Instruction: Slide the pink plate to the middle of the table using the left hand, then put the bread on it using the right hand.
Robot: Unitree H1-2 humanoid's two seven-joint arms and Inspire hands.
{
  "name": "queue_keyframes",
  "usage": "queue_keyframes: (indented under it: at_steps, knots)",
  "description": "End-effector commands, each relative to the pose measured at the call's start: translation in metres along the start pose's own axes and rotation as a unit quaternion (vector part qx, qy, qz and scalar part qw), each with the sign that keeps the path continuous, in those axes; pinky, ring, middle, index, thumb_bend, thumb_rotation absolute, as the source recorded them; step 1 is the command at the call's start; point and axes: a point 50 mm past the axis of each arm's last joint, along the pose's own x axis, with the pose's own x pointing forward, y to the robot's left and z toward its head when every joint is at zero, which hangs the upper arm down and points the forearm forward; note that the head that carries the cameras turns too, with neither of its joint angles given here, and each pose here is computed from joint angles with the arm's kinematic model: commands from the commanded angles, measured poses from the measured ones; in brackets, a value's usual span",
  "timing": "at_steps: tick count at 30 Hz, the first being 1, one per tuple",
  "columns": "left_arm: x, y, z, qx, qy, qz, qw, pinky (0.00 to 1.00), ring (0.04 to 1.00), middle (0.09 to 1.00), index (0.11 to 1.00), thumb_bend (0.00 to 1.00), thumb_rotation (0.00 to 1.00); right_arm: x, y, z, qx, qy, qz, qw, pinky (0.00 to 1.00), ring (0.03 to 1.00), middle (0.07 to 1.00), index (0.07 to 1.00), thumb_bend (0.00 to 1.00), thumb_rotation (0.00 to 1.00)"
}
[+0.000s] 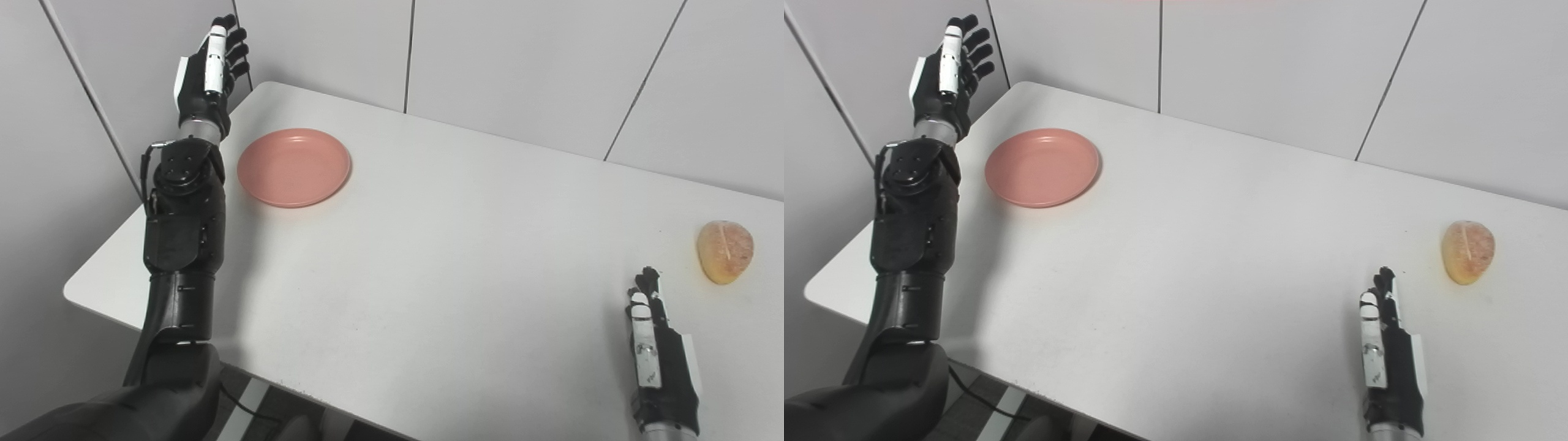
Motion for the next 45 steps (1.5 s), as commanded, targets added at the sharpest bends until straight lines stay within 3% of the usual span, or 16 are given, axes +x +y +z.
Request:
queue_keyframes:
  at_steps: [1, 15, 32, 39, 45]
  knots:
    - [0.008, 0.008, 0.023, 0.0, -0.049, 0.006, 0.999, 0.87, 0.9, 0.894, 0.871, 0.37, 1.0, 0.006, -0.001, 0.018, -0.003, -0.047, 0.002, 0.999, 1.0, 1.0, 1.0, 1.0, 0.05, 1.0]
    - [0.021, 0.026, 0.006, -0.021, -0.021, 0.025, 0.999, 0.9, 0.895, 0.886, 0.863, 0.38, 1.0, 0.006, -0.002, 0.018, -0.001, -0.044, 0.0, 0.999, 1.0, 1.0, 1.0, 1.0, 0.05, 1.0]
    - [0.021, 0.028, -0.037, -0.029, 0.041, 0.034, 0.998, 0.82, 0.863, 0.854, 0.836, 0.36, 1.0, 0.004, -0.003, 0.017, -0.004, -0.047, -0.001, 0.999, 1.0, 1.0, 1.0, 1.0, 0.05, 1.0]
    - [0.024, 0.03, -0.052, -0.033, 0.062, 0.038, 0.997, 0.86, 0.88, 0.873, 0.855, 0.35, 1.0, 0.003, -0.003, 0.018, -0.003, -0.046, 0.0, 0.999, 1.0, 1.0, 1.0, 1.0, 0.07, 1.0]
    - [0.026, 0.028, -0.063, -0.046, 0.079, 0.049, 0.995, 0.85, 0.864, 0.862, 0.848, 0.34, 1.0, 0.003, -0.003, 0.018, -0.006, -0.047, 0.001, 0.999, 1.0, 1.0, 1.0, 1.0, 0.07, 1.0]
